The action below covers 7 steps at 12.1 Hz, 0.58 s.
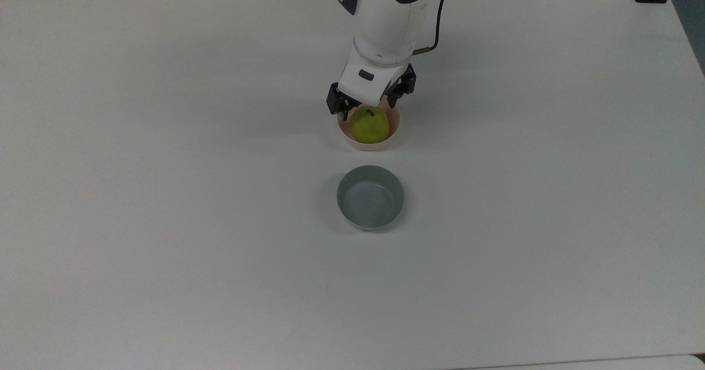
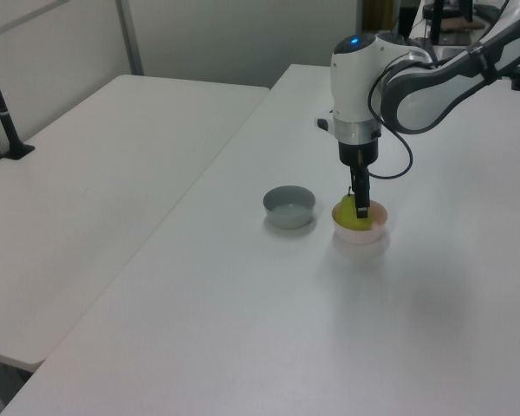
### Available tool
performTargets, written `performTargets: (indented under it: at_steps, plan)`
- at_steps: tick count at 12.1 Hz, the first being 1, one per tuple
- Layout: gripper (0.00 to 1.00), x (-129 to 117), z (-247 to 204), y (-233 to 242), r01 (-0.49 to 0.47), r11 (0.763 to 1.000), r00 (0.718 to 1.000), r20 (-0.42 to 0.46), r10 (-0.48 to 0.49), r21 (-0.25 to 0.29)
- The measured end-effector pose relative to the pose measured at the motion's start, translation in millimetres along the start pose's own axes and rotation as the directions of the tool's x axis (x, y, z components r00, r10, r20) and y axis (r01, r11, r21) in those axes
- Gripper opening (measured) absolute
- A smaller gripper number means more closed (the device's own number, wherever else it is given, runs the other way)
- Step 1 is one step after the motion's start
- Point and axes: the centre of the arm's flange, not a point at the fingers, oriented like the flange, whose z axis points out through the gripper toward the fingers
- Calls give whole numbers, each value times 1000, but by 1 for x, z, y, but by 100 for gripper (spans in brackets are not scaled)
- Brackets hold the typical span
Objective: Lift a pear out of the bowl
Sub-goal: 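Lower the gripper around the green pear inside the pink bowl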
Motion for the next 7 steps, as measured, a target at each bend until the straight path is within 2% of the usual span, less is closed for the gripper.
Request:
performTargets:
  at_steps: [7]
  plan:
    - [98,5,19,-1,16,1000,1000,12,-16,-12]
